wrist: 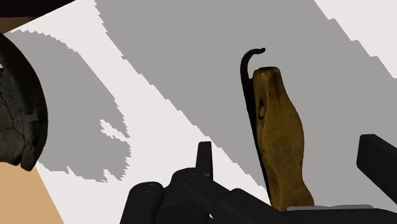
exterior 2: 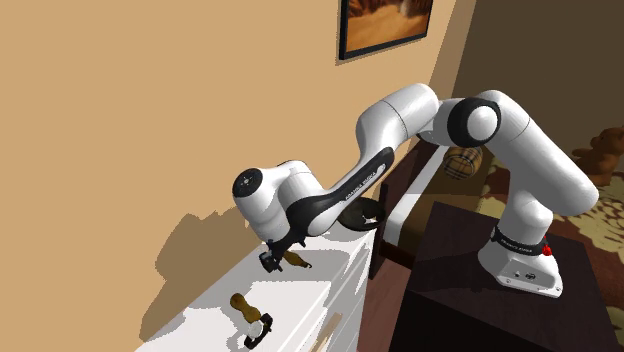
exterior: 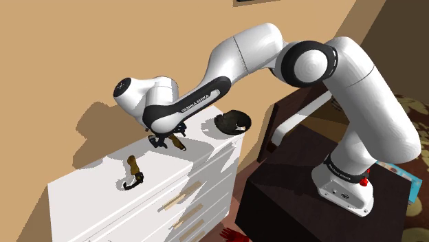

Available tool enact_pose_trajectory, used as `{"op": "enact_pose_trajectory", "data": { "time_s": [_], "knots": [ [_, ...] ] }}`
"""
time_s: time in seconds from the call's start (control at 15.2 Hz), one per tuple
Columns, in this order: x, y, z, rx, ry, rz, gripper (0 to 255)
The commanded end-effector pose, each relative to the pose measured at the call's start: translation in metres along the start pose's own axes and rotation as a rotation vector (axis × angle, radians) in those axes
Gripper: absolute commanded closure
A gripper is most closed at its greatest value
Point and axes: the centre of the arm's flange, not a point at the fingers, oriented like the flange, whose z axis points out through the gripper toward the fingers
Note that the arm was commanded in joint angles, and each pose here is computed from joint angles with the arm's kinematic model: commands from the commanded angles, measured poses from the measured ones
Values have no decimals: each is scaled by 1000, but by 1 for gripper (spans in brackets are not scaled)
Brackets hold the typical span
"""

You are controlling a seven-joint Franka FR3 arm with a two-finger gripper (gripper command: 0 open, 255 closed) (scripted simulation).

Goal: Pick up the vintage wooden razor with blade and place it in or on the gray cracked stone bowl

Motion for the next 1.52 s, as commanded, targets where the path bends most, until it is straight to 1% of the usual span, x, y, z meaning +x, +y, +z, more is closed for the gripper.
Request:
{"op": "enact_pose_trajectory", "data": {
  "time_s": [0.0,0.13,0.2,0.79,1.45],
  "knots": [
    [0,0,0,0,0,0,0],
    [0,0,0,0,0,0,0],
    [0,0,0,0,0,0,255],
    [0,0,0,0,0,0,255],
    [3,18,-49,0,0,0,255]
  ]
}}
